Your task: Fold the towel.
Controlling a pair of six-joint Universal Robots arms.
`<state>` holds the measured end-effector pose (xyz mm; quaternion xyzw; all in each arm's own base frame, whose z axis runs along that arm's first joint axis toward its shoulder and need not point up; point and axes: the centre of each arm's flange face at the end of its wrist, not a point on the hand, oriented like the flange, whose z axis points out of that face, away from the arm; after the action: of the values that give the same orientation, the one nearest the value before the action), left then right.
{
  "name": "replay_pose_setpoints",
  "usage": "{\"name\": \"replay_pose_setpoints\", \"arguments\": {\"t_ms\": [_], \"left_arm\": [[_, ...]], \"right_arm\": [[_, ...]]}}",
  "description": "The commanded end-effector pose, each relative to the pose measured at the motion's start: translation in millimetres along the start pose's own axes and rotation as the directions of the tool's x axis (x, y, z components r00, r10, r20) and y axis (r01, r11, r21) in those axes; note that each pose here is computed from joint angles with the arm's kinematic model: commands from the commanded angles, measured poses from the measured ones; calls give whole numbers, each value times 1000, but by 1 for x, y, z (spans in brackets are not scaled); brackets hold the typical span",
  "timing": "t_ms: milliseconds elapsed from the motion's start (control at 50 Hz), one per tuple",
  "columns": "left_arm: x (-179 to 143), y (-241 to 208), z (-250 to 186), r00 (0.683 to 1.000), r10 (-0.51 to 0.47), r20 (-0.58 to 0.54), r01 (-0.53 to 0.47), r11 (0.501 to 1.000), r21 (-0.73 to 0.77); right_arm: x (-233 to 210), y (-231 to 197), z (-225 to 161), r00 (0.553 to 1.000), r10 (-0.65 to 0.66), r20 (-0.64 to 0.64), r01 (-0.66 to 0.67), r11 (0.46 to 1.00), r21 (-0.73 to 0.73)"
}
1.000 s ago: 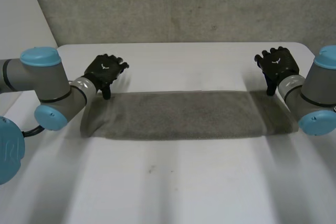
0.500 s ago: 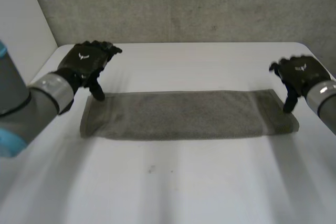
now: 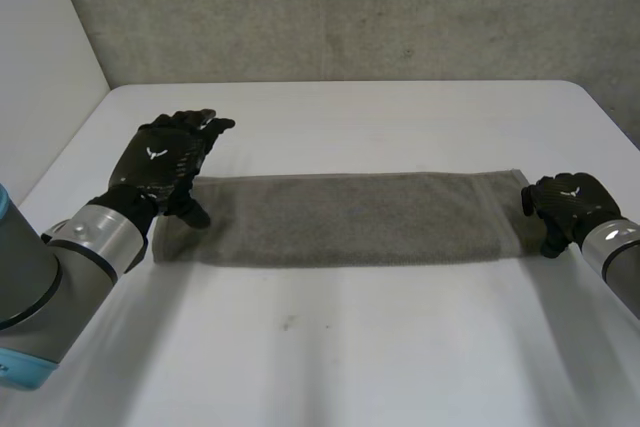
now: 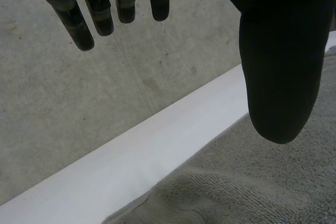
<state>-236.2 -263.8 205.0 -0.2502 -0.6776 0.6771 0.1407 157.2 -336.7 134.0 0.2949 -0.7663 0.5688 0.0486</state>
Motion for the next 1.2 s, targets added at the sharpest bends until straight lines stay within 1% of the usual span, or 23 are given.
{"name": "replay_pose_setpoints", "arguments": {"t_ms": [20,240,400,440,500,540,660,680,700,720,760,820,860,880,920,940,980,1020,1040,1080,1100,1140,1200], "left_arm": [[0,3,-2,1000,-2,0,2,1000,-11],[2,5,-1,1000,-1,-3,1,1000,-8],[2,7,-4,1000,-4,-2,4,1000,-15],[2,6,-4,1000,-3,-2,3,1000,-14],[3,5,-5,1000,-3,-7,3,1000,-12],[3,5,-5,1000,-2,-5,2,1000,-10],[3,5,-5,1000,-2,-5,2,1000,-10],[2,5,-4,1000,-2,-2,2,1000,-11],[2,5,-4,1000,-2,-2,2,1000,-11],[2,5,-4,1000,-2,-2,2,1000,-11],[2,5,-4,1000,-2,-2,2,1000,-11],[2,5,-5,1000,-2,-2,2,1000,-9],[2,5,-5,1000,-2,-2,2,1000,-11],[3,5,-6,1000,-2,-2,2,1000,-11],[3,4,-6,1000,-2,-2,2,1000,-9],[3,5,-7,1000,-2,-3,2,1000,-11],[3,5,-7,1000,-2,-2,2,1000,-11],[3,5,-7,1000,-2,-2,2,1000,-11],[3,5,-7,1000,-3,-2,3,1000,-12],[3,5,-7,1000,-3,-4,3,1000,-12],[3,5,-7,1000,-3,-4,3,1000,-12],[2,5,-7,1000,-3,-2,3,1000,-12],[3,6,-7,1000,-3,-2,3,1000,-14]], "right_arm": [[-3,8,6,1000,1,9,-1,1000,-17],[0,16,12,1000,-22,2,22,999,-36],[40,23,17,990,-54,-128,47,997,-56],[69,29,19,974,-80,-210,61,994,-92],[86,32,18,963,-100,-251,74,991,-114],[119,30,17,931,-158,-328,120,984,-134],[135,11,17,906,-219,-362,189,975,-115],[132,-5,17,906,-217,-364,204,976,-75],[121,-29,16,910,-210,-357,221,975,-10],[121,-30,16,910,-209,-357,221,975,-9],[86,-86,9,929,-183,-323,243,957,158],[66,-105,6,941,-174,-290,243,944,223],[18,-136,-2,963,-179,-201,239,911,335],[18,-136,-2,963,-179,-200,239,911,336],[-46,-158,-14,970,-229,-82,242,869,432],[-46,-158,-14,970,-230,-81,242,869,432],[-121,-165,-32,953,-297,66,224,833,506],[-152,-163,-42,936,-327,129,214,821,530],[-152,-163,-42,936,-328,130,214,821,530],[-204,-149,-56,892,-383,240,202,813,546],[-204,-148,-56,892,-384,240,202,813,546],[-241,-126,-65,848,-422,322,208,823,529],[-253,-115,-68,828,-436,352,218,829,515]]}}
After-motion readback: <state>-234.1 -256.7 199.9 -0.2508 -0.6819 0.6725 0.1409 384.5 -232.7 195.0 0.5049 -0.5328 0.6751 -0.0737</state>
